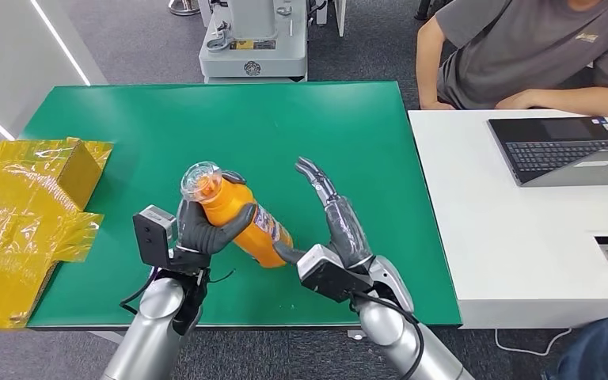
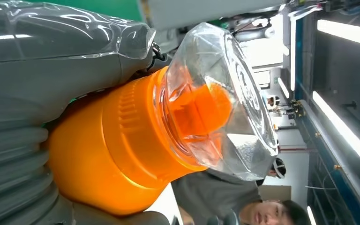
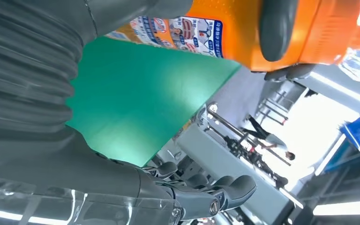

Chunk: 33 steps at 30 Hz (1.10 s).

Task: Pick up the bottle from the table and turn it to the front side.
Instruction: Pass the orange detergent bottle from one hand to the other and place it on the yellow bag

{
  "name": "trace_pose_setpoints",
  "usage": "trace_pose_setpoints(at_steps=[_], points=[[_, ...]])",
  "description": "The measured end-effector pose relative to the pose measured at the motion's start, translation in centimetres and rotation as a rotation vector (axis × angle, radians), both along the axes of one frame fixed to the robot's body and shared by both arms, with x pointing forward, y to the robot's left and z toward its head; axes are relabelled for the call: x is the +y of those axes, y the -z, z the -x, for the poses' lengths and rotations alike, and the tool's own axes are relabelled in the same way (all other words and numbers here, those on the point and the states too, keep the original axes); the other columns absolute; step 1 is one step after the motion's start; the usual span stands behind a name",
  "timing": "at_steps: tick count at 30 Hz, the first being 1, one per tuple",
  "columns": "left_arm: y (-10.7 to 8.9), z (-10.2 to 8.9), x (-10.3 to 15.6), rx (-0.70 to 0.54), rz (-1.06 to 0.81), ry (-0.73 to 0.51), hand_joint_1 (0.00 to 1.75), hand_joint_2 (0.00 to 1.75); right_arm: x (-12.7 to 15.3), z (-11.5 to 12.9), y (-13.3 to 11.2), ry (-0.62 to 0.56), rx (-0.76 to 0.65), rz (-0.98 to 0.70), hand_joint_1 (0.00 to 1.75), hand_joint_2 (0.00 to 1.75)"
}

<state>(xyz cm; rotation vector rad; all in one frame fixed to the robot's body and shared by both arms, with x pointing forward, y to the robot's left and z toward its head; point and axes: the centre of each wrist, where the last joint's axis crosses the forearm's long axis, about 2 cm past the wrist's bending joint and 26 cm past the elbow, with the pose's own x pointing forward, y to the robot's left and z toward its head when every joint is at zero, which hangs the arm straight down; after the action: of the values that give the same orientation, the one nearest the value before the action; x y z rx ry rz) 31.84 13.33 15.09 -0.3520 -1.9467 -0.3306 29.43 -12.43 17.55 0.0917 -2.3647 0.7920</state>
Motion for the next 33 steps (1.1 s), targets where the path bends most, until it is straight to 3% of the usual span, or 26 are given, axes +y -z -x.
trace_pose_setpoints(at_steps=[5, 13, 17, 26, 33], points=[[-2.1, -1.2, 1.7, -0.095, -0.074, -0.061, 1.75, 1.75, -0.4, 1.9, 0.4, 0.064, -0.010, -0.059, 0.00, 1.75], [-5.6, -4.0, 6.6, -0.344, -0.349, -0.192, 1.75, 1.75, -2.0, 5.3, 3.7, 0.151, 0.072, -0.076, 0.00, 1.75], [-6.3, -4.8, 8.7, -0.438, -0.524, -0.247, 1.75, 1.75, -2.5, 6.7, 4.8, 0.178, 0.115, -0.082, 0.00, 1.75], [-6.8, -5.4, 10.3, -0.484, -0.635, -0.299, 1.75, 1.75, -3.0, 7.8, 5.5, 0.199, 0.140, -0.085, 0.00, 1.75], [-7.6, -7.8, 12.3, -0.652, -1.082, -0.496, 1.75, 1.75, -3.3, 9.8, 6.5, 0.233, 0.167, -0.070, 0.00, 1.75]])
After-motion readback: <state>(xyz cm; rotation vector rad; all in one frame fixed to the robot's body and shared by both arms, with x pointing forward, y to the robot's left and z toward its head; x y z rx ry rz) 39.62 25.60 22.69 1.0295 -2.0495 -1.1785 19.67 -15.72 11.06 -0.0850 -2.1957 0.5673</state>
